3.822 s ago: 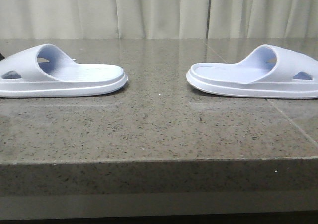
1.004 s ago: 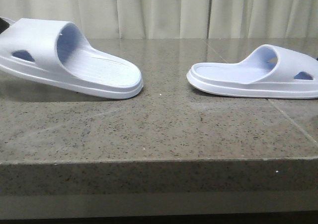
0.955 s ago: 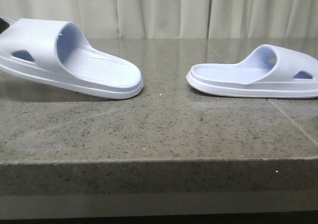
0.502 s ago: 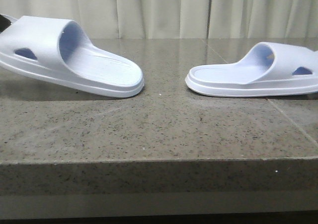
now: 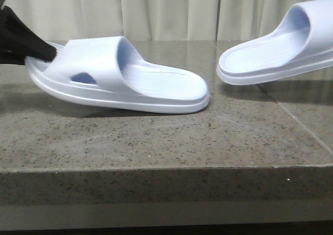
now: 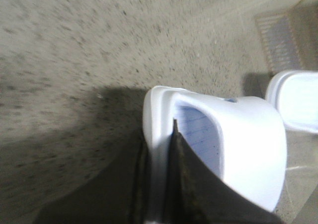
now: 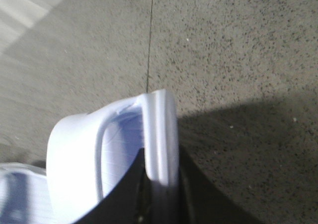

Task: Insert blue slippers together front up
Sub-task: 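Lift the right-held slipper and swing it over the left-held slipper, then lower the right-held slipper onto the other, soles stacked, and open the right gripper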

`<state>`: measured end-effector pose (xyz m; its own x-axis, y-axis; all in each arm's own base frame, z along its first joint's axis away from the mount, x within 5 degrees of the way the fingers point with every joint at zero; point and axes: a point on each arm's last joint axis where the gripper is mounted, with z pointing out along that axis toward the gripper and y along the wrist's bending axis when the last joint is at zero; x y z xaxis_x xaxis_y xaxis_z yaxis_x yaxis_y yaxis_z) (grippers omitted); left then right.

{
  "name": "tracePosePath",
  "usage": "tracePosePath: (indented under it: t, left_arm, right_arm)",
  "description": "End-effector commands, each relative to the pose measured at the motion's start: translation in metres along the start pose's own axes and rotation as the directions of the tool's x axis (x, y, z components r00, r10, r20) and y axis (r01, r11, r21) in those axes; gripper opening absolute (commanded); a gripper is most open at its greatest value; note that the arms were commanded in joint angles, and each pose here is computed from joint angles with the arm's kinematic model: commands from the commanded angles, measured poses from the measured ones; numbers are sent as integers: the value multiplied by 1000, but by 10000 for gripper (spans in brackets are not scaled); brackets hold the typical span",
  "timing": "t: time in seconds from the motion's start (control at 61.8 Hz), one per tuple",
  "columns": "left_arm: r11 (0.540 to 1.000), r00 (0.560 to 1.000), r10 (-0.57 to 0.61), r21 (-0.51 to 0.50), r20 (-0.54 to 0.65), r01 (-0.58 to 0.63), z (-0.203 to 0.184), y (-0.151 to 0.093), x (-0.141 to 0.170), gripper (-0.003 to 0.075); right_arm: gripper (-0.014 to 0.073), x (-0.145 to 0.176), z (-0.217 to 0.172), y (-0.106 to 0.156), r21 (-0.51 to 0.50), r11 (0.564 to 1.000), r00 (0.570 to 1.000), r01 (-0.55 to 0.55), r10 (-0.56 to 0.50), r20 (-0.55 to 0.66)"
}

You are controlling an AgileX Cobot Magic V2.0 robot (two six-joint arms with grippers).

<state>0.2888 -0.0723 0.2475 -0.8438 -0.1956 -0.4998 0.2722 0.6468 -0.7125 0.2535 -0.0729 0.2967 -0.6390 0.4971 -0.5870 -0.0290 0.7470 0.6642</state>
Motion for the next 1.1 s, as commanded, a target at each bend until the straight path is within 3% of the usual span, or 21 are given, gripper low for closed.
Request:
tracePosePath:
  t: [0.0, 0.211, 0.648, 0.794, 1.085]
  left_arm:
    - [999, 999, 20, 48, 46, -22, 9, -24, -4, -20]
    - [1000, 999, 1, 1, 32, -1, 37, -26, 5, -20]
    - [1000, 999, -14, -5, 49, 14, 39, -23, 3, -20]
    - [1000, 999, -16, -4, 51, 16, 39, -23, 3, -20]
    - [1000, 999, -17, -4, 51, 17, 39, -23, 3, -20]
  right_arm:
    - [-117, -9, -15, 17, -116, 993, 997, -20, 27, 67]
    - [-117, -8, -15, 19, -139, 990, 997, -27, 36, 61]
    - [-117, 30, 35, 39, -108, 994, 999, -23, 21, -25]
    - [-117, 52, 57, 57, -117, 992, 998, -42, 36, -53]
    - [-117, 106, 102, 106, -121, 992, 987, 16, -35, -156]
